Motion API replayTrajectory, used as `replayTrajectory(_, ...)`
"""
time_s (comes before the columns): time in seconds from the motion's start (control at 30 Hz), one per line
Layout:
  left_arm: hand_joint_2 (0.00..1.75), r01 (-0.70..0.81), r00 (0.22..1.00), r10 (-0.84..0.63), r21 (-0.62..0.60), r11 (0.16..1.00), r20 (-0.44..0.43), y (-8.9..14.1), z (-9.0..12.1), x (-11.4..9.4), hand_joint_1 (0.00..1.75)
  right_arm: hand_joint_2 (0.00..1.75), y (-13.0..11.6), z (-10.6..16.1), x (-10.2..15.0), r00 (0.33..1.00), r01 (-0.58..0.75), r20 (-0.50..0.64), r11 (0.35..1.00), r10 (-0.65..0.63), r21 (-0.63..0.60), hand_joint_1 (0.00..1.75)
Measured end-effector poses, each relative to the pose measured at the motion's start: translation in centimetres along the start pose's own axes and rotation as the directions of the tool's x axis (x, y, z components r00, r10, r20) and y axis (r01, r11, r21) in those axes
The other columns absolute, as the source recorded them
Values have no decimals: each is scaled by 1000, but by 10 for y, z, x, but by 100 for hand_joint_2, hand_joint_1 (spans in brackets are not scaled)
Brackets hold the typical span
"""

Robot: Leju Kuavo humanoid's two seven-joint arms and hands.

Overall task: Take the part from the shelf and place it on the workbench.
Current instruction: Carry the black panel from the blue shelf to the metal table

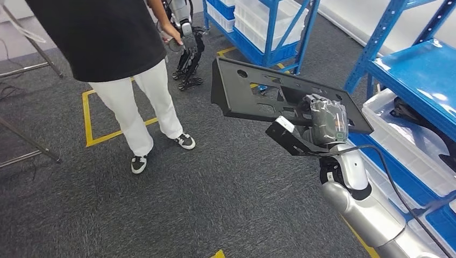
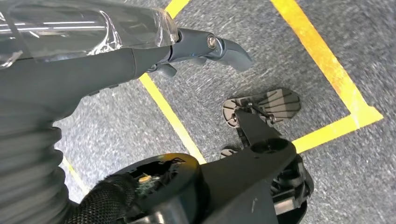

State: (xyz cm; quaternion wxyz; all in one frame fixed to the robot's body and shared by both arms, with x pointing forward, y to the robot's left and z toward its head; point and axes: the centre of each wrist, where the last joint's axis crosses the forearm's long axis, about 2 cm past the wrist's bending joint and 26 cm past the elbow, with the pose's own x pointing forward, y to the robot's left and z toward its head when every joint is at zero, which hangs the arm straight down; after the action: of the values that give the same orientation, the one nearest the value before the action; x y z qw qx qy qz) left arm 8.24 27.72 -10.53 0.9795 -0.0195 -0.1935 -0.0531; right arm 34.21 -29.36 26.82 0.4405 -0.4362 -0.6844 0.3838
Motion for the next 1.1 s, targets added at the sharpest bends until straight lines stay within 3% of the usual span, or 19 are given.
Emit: replayTrajectory(1.1, 175, -6, 1000, 6, 3, 1000, -1, -3, 0, 1, 0, 175, -3, 1, 1, 1000, -12, 1, 1000, 12, -7, 175)
